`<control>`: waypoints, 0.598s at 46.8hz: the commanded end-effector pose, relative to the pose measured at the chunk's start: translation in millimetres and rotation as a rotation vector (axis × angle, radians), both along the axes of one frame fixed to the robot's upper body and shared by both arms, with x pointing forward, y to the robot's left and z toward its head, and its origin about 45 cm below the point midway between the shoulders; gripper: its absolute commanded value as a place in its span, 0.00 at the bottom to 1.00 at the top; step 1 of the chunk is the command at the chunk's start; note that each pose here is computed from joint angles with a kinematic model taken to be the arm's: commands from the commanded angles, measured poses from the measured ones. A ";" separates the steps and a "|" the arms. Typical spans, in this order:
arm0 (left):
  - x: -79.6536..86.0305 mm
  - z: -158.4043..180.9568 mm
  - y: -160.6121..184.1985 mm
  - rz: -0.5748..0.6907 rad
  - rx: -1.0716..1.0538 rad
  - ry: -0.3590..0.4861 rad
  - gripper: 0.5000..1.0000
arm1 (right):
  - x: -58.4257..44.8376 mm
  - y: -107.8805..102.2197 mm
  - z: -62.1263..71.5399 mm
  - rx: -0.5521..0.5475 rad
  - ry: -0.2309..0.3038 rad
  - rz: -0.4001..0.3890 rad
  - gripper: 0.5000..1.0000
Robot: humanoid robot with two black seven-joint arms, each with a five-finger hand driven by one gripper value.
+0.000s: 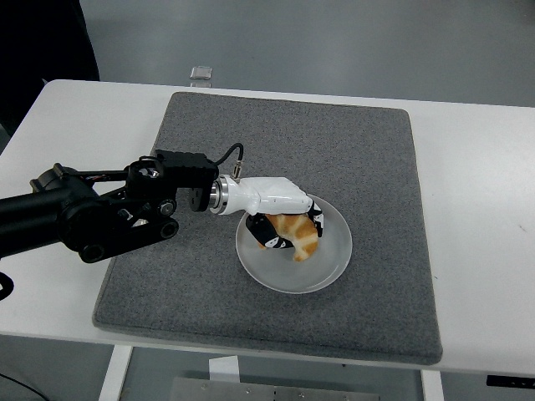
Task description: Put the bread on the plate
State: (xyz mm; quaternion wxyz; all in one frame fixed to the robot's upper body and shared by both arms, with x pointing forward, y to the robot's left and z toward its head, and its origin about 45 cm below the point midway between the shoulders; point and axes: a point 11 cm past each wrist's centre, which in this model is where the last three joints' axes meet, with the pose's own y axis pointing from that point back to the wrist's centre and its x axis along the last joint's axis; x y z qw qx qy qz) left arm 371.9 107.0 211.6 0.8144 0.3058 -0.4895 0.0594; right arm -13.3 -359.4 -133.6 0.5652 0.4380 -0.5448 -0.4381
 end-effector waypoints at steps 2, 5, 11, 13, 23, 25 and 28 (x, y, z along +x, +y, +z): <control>-0.1 0.7 0.3 0.000 -0.002 0.001 0.46 | 0.0 0.0 0.0 0.000 0.000 0.000 0.90; 0.1 1.4 0.5 0.001 -0.004 0.001 0.58 | 0.0 0.0 0.0 0.000 0.000 0.000 0.90; 1.5 3.0 2.9 0.009 -0.006 -0.002 0.78 | 0.0 0.0 0.0 0.000 0.000 0.000 0.90; 1.3 3.7 2.3 0.007 -0.009 -0.001 0.88 | 0.0 0.0 0.0 0.000 0.000 0.000 0.90; -0.2 8.9 4.9 0.004 -0.018 -0.002 0.98 | 0.0 0.0 0.0 0.000 0.000 0.000 0.90; -0.3 11.6 6.4 0.002 -0.018 -0.006 0.98 | 0.0 0.0 0.0 0.000 0.000 0.000 0.90; -0.4 16.7 6.6 0.001 -0.031 -0.009 0.99 | -0.2 0.0 0.0 0.000 0.002 0.000 0.90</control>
